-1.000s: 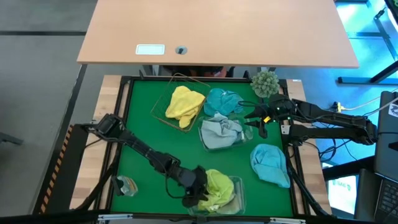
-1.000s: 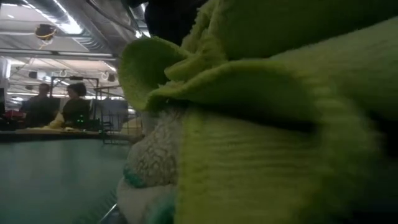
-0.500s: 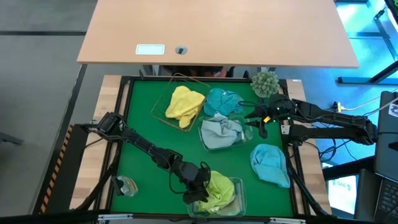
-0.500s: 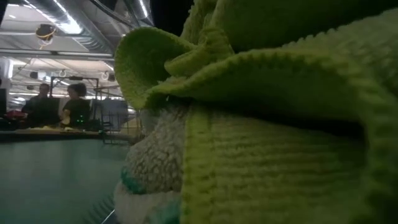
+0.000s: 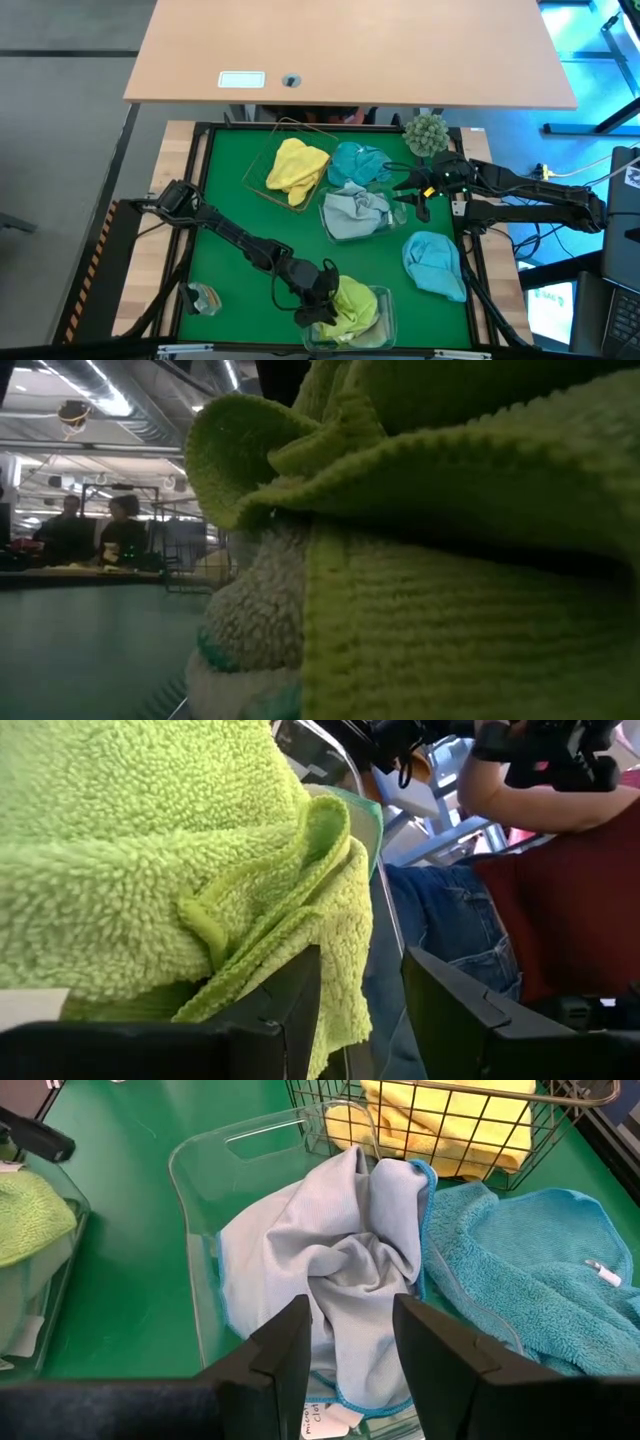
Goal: Sort microfiber towel by color & place in baskets
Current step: Put the light green towel into the bottom transparent bin
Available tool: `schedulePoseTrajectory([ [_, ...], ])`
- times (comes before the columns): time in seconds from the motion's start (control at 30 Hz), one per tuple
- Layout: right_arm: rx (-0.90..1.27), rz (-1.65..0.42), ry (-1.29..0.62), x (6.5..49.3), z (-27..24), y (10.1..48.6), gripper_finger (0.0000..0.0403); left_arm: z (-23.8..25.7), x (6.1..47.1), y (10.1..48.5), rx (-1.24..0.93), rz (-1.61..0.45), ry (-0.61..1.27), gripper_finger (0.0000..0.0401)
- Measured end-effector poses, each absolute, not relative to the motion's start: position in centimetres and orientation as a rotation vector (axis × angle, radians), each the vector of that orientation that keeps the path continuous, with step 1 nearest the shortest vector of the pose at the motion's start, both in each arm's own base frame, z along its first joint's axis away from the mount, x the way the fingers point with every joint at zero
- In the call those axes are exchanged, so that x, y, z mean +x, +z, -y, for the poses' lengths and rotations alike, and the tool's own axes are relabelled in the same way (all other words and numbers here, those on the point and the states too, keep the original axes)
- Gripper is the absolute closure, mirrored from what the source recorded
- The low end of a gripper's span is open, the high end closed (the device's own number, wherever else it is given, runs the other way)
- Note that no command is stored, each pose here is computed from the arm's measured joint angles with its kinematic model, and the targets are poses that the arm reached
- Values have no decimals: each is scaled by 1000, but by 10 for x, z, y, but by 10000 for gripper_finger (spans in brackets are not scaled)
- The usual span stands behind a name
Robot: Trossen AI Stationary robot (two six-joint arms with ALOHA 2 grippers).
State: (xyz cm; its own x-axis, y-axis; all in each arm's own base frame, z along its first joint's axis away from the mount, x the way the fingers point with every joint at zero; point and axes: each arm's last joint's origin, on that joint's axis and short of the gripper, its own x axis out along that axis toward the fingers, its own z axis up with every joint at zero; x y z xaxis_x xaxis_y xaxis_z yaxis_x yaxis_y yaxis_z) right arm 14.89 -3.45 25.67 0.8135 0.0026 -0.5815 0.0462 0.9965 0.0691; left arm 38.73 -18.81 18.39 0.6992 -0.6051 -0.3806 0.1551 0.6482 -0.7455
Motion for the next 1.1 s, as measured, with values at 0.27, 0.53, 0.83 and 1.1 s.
schedulePoseTrajectory([
  [0.27, 81, -620, -23, 149, 34, 257, 258, 183, 376, 221, -728, -614, -482, 265],
  [0.53, 80, -620, -22, 149, 34, 257, 258, 168, 373, 237, -723, -582, -368, 265],
  [0.83, 80, -620, -23, 149, 34, 257, 258, 135, 380, 224, -729, -606, -60, 265],
  [1.1, 80, -620, -23, 149, 34, 257, 258, 132, 380, 223, -719, -602, -20, 265],
])
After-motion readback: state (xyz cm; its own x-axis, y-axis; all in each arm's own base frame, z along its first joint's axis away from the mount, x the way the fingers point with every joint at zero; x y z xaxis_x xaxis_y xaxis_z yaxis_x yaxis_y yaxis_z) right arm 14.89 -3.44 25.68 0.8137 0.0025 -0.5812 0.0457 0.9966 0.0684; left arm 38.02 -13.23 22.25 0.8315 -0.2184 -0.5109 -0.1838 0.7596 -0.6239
